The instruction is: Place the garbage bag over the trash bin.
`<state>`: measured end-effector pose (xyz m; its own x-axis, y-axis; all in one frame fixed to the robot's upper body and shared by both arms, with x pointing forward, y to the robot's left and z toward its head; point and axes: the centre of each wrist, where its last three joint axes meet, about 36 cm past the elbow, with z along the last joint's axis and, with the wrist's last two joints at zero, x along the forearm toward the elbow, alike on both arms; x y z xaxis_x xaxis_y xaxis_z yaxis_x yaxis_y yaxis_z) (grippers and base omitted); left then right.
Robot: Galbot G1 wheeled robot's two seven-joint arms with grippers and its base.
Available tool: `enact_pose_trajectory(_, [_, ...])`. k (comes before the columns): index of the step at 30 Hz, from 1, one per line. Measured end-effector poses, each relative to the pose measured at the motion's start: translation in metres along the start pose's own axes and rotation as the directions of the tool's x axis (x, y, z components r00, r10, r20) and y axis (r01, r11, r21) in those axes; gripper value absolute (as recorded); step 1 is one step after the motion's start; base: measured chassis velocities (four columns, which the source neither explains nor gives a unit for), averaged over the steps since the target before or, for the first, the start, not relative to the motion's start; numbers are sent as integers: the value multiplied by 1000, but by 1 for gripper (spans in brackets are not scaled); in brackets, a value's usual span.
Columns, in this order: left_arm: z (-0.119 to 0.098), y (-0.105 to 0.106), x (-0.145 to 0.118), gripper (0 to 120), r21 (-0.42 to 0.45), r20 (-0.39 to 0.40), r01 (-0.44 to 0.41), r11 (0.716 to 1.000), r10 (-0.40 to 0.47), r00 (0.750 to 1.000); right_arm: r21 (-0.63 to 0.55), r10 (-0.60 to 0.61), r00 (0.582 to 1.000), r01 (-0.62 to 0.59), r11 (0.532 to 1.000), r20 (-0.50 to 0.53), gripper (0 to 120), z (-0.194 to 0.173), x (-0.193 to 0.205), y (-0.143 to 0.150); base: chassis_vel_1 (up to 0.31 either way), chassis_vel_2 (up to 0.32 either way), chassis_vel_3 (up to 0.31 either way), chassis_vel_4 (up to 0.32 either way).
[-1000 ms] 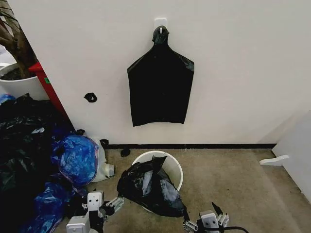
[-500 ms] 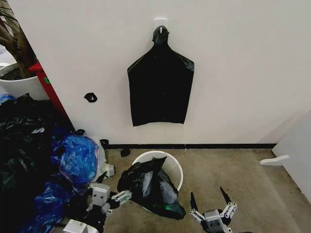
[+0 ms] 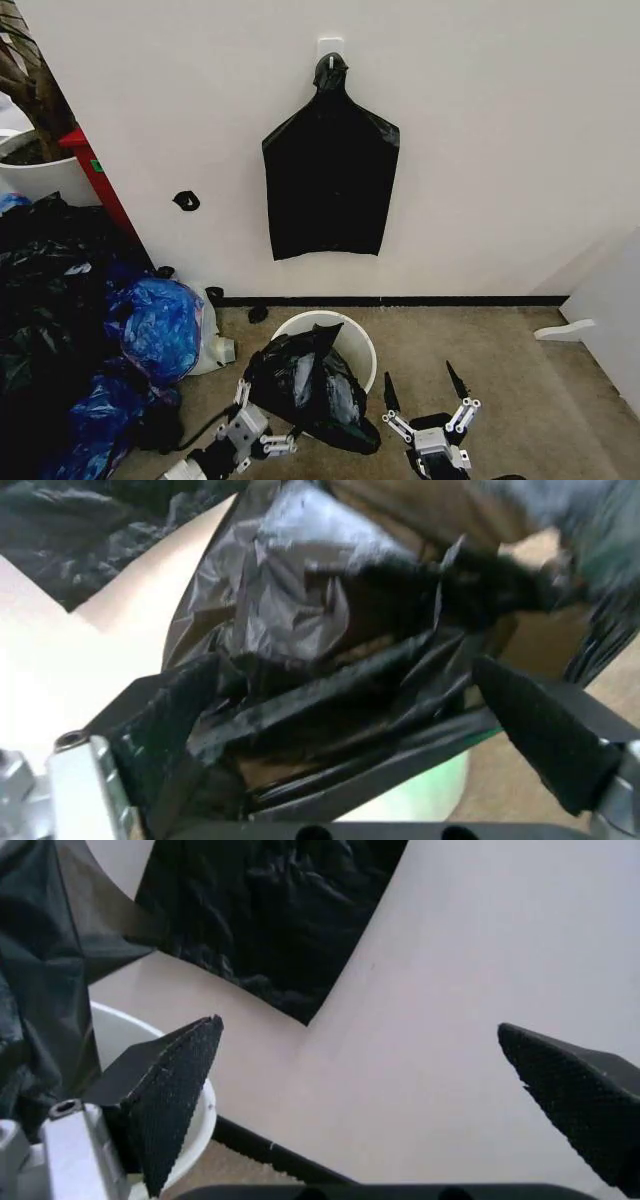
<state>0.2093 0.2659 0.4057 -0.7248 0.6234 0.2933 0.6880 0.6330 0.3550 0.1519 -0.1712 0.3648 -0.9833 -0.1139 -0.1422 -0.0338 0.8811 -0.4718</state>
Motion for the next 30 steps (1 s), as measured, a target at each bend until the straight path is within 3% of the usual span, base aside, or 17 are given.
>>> enact_pose_trajectory(7, [2, -9, -9, 76, 58, 5, 120, 991, -120, 993, -5, -7, 1000, 7, 1000, -16, 100, 3, 0, 4, 0, 0, 0, 0])
enact_pose_trajectory(10, [-2, -16, -11, 65, 149, 6, 182, 972, -185, 983, -6, -8, 1000, 7, 1000, -20, 100, 3, 0, 5, 0, 0, 0, 0])
enact_pose_trajectory(13, [-5, -21, -15, 51, 247, 35, 244, 938, -260, 965, -6, -6, 1000, 6, 1000, -25, 100, 4, 1, 7, 0, 0, 0, 0])
enact_pose_trajectory(15, [-6, -21, -16, 47, 265, 40, 259, 929, -278, 960, -6, -6, 1000, 6, 1000, -26, 100, 5, 1, 7, 0, 0, 0, 0])
enact_pose_trajectory(21, [-3, -24, -27, 21, 393, -12, 374, 840, -402, 916, -11, -2, 1000, 2, 1000, -29, 100, 4, 1, 9, 0, 0, 0, 0])
enact_pose_trajectory(23, [-1, -25, -28, 19, 401, -22, 386, 831, -412, 911, -12, -2, 1000, 2, 1000, -30, 100, 4, 1, 10, 0, 0, 0, 0])
enact_pose_trajectory(27, [16, -31, -34, 1, 414, -83, 446, 794, -455, 887, -14, -7, 1000, 7, 1000, -30, 100, 4, 1, 11, 0, 0, 0, 0])
enact_pose_trajectory(30, [25, -30, -38, 0, 415, -107, 473, 777, -475, 874, -14, -9, 999, 8, 1000, -31, 100, 5, 1, 11, 0, 0, 0, 0])
